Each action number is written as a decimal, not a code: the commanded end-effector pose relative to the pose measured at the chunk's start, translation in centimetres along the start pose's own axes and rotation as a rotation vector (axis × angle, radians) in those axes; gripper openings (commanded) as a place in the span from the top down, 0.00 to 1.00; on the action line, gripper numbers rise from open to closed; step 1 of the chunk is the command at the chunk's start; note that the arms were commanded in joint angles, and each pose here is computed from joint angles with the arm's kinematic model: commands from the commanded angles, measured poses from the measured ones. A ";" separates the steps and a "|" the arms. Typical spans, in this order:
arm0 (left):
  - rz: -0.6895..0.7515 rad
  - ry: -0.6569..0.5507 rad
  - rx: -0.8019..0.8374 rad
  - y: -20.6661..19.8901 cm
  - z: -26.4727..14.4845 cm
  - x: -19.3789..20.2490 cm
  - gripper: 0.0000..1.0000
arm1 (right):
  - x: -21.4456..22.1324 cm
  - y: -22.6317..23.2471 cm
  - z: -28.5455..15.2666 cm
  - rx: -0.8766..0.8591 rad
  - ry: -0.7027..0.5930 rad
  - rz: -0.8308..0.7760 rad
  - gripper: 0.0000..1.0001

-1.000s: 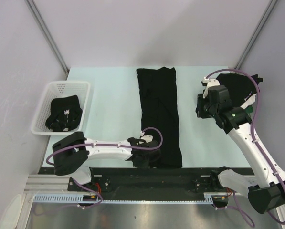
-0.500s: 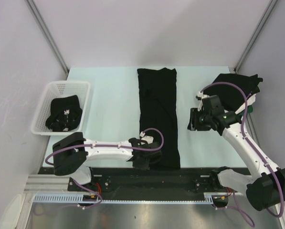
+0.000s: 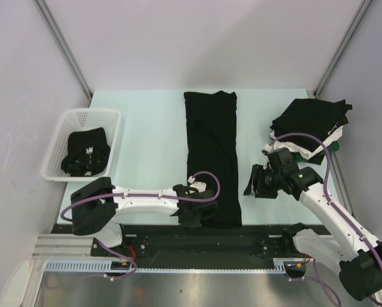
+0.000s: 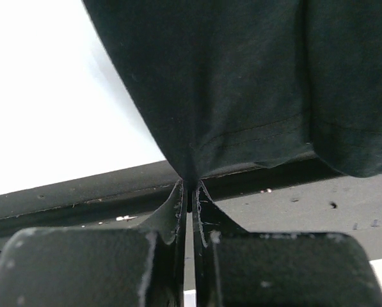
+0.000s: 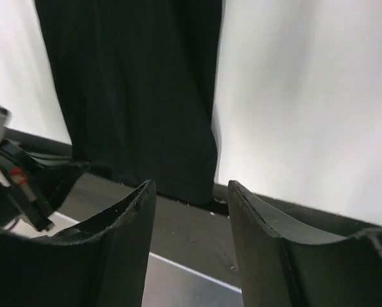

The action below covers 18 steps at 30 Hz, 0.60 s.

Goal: Fold and stack the t-shirts
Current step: Grab the bottom of the folded rectangular tshirt with both arms

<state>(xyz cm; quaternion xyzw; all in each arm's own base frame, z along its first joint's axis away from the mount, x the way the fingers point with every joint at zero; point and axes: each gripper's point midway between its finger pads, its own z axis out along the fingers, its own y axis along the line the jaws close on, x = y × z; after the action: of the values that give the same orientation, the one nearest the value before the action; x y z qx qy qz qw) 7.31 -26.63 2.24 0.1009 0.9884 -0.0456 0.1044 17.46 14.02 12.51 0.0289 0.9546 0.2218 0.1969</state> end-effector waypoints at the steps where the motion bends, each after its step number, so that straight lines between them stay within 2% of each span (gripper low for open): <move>1: 0.003 -0.037 0.028 -1.6 -1.0 -1.2 0.96 | 2.3 0.4 0.1 -0.026 0.039 0.083 0.46; 18: 0.055 -0.033 0.034 -2.3 -1.6 -1.6 0.97 | 7.0 -0.8 1.5 -0.006 0.025 0.112 0.44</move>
<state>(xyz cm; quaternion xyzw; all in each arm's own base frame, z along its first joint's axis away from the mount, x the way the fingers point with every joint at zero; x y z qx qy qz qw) 7.78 -28.10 3.33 0.1158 0.9859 -0.0525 0.1087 11.54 14.80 8.97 0.0621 0.9558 0.2383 0.1606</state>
